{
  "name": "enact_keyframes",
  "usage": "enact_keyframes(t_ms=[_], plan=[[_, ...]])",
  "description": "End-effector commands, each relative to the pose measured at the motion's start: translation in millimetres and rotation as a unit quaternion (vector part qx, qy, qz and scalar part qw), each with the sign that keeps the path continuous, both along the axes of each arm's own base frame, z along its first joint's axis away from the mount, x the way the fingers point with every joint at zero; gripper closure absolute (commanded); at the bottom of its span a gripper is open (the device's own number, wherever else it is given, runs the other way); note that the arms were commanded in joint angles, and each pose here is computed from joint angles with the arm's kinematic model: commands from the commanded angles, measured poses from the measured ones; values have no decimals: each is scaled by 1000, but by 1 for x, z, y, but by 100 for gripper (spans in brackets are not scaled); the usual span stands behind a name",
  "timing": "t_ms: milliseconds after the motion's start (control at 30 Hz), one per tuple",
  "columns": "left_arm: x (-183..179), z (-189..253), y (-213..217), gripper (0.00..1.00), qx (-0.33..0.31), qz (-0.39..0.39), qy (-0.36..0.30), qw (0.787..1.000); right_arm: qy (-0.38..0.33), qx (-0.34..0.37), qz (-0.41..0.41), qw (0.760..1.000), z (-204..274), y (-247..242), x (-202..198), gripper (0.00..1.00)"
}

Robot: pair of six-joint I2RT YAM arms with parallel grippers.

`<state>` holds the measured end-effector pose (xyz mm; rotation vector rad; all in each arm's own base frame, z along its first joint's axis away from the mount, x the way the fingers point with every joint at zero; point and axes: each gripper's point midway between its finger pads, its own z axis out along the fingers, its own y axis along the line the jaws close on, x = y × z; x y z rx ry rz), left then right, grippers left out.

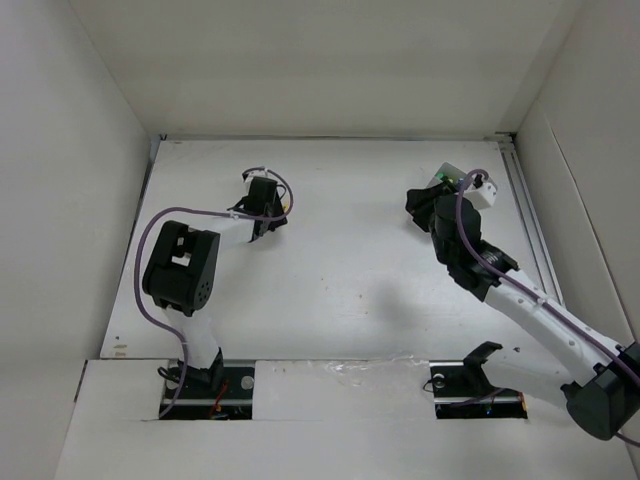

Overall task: Sort the stationery into containers
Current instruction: Pick up the stationery from the storage box.

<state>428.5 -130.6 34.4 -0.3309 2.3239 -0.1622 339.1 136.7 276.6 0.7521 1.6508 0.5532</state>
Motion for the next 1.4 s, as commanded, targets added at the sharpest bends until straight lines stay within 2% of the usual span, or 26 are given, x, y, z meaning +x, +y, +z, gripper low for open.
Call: enact_keyframes(t_ms=[0,167,300,367,500,533,567,633,700,800,833,867,933,1000,1067,1100,1167,1200,1233,1367], plan=[[9,2,0,61,11,-13,1,1000,-14,15,34,999,8,19,0,56],[10,-4,-4,72,21,-21,21,999,-17,13,49,999,10,30,-2,56],[8,-5,-2,72,26,-18,25,999,-18,11,44,999,10,30,-3,54],[3,-7,-4,69,35,-20,33,999,-22,13,44,999,12,30,-2,53],[-4,-14,-2,66,100,1,53,994,-23,9,45,999,14,31,-1,53],[-5,-18,3,68,124,11,57,991,-23,9,45,999,14,31,-1,53],[-6,-15,-1,82,126,14,55,990,-23,9,45,999,14,31,-1,53],[-5,-15,-2,100,120,21,54,991,-23,10,45,999,13,30,-3,53],[-7,-14,-1,100,118,22,50,991,-23,10,45,999,13,30,-3,52],[-14,-5,-14,100,73,-1,38,997,-22,11,47,999,11,28,0,52],[-16,0,-19,100,58,-10,31,998,-21,18,55,998,11,31,-1,53],[-13,21,-32,100,16,-26,1,1000,-21,18,55,998,11,31,-1,55],[-24,28,-39,100,-13,-48,-9,999,-20,19,54,998,9,29,0,59],[-28,57,-53,100,-59,-72,-42,995,-20,20,57,998,8,29,1,61],[-43,60,-57,100,-82,-95,-48,991,-14,26,56,998,5,24,6,61],[-46,82,-69,100,-114,-121,-79,983,-12,32,60,998,5,24,7,61],[-61,82,-75,100,-137,-149,-81,976,-4,41,90,995,-1,32,14,55],[-62,90,-80,100,-152,-163,-98,970,2,38,113,993,-6,38,16,47],[-71,101,-90,100,-171,-190,-109,961,20,46,168,985,-16,56,11,45],[-90,105,-111,100,-177,-243,-125,946,54,49,268,961,-29,101,12,38]])
